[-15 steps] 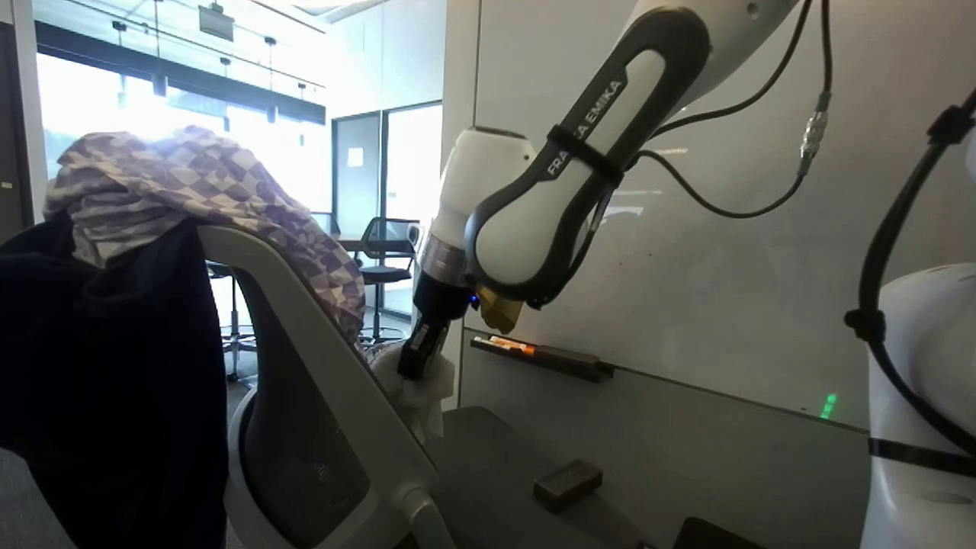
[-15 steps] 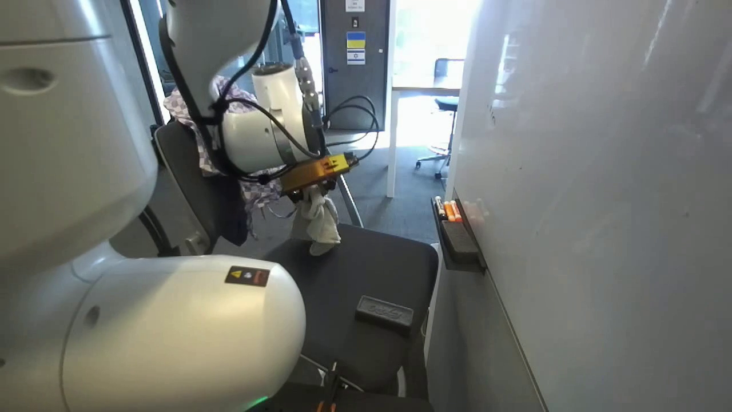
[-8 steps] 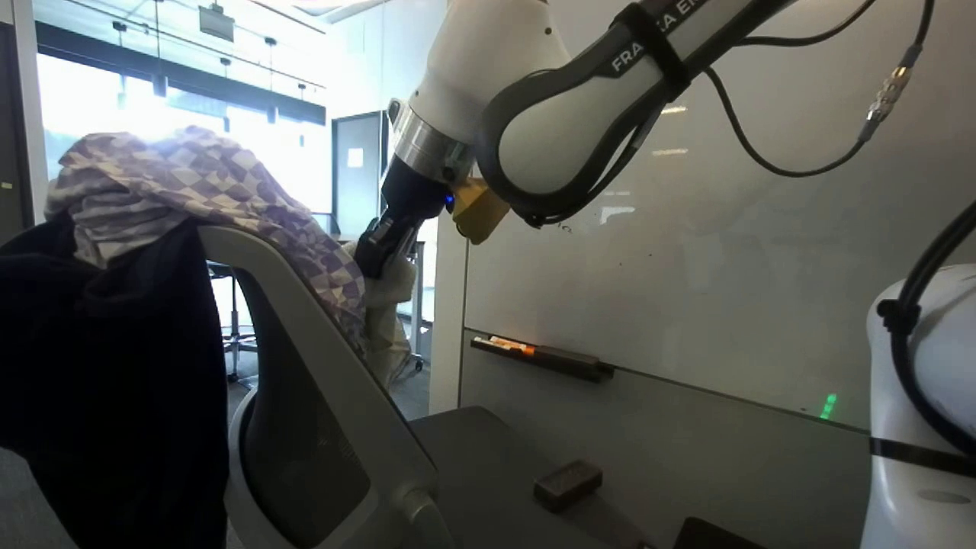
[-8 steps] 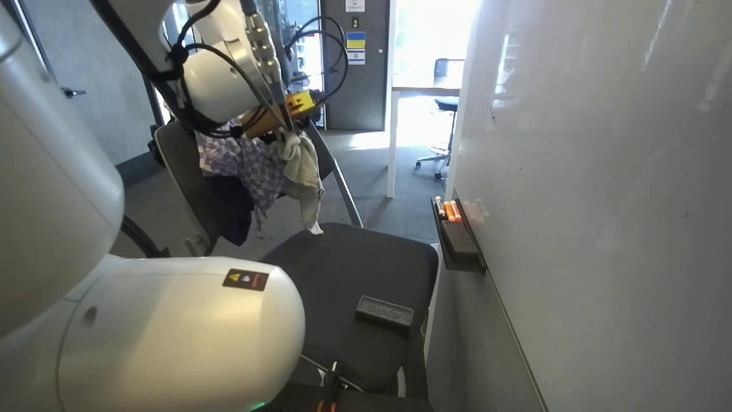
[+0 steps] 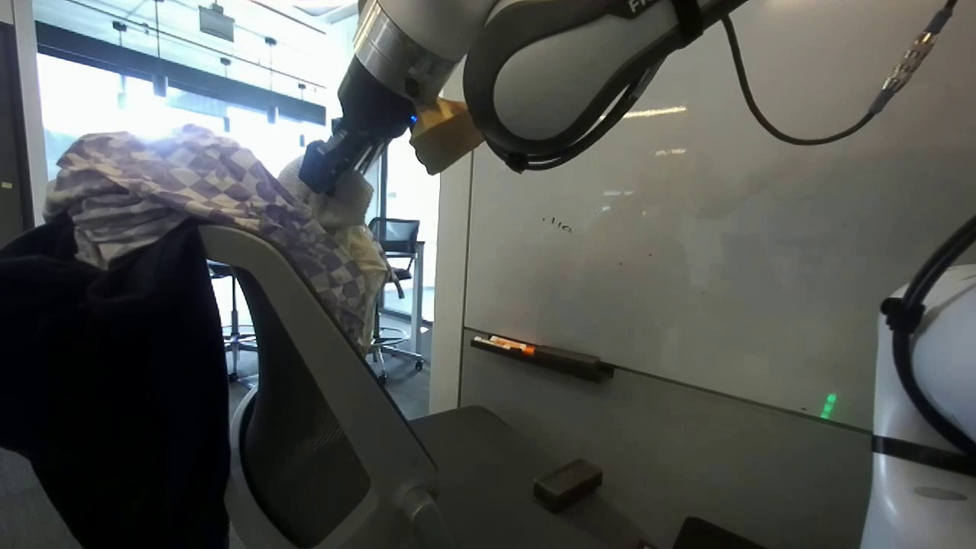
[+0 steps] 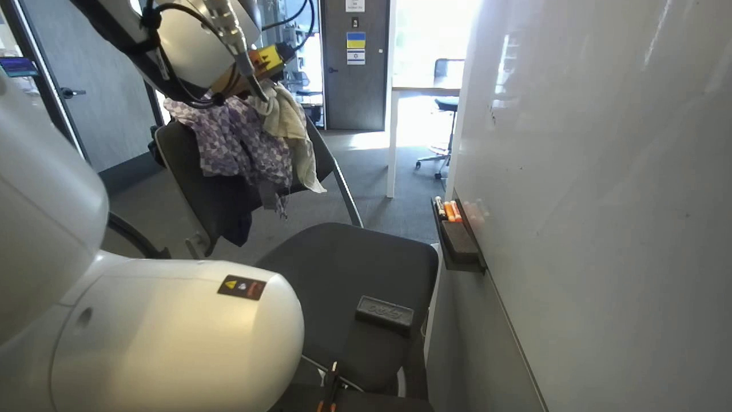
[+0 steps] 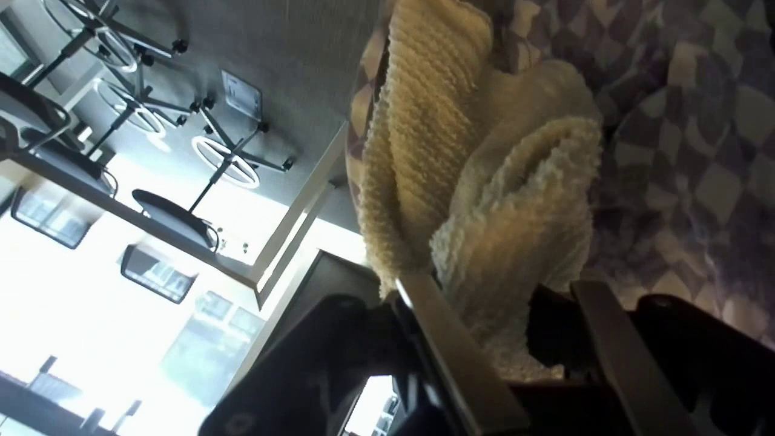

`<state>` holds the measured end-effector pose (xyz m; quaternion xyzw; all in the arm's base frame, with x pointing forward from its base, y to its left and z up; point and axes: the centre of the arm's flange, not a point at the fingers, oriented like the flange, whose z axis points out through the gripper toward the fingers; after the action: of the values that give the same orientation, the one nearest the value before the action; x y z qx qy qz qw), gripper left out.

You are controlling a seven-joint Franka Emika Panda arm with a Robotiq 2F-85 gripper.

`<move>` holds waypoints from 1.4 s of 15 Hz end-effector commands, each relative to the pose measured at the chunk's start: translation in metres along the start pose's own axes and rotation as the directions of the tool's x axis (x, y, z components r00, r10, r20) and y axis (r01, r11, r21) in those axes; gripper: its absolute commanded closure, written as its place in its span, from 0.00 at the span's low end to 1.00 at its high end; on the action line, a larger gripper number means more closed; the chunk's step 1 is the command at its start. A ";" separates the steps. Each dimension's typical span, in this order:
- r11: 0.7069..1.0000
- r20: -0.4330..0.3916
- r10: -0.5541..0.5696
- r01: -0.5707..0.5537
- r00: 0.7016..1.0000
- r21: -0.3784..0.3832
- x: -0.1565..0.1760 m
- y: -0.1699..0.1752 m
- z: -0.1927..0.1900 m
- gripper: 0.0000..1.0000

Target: Pick up all the clothing items from the gray chair and put them on the backrest of the gray chair

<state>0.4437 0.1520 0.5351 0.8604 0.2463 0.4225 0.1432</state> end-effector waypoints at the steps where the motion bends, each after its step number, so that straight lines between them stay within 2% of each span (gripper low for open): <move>1: 0.999 -0.140 0.014 -0.020 0.990 -0.043 0.029 -0.015 -0.018 0.95; 3: 0.999 -0.189 0.027 -0.034 0.982 -0.038 0.044 -0.027 -0.028 0.95; 8: 0.998 -0.268 0.053 -0.046 0.962 0.031 0.077 -0.074 -0.037 0.95; 12: 0.997 -0.290 0.049 -0.028 0.956 0.075 0.085 -0.116 -0.024 0.95; 15: 0.997 -0.298 0.034 -0.010 0.954 0.081 0.088 -0.135 -0.010 0.95; 16: 0.997 -0.298 0.034 -0.011 0.954 0.081 0.088 -0.139 -0.006 0.56; 17: 0.997 -0.302 0.037 -0.013 0.953 0.080 0.088 -0.141 -0.004 0.56; 21: 0.997 -0.302 0.049 -0.027 0.952 0.076 0.090 -0.139 -0.003 0.27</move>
<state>0.4328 0.3095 0.5338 0.7982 0.2766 0.5302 0.0726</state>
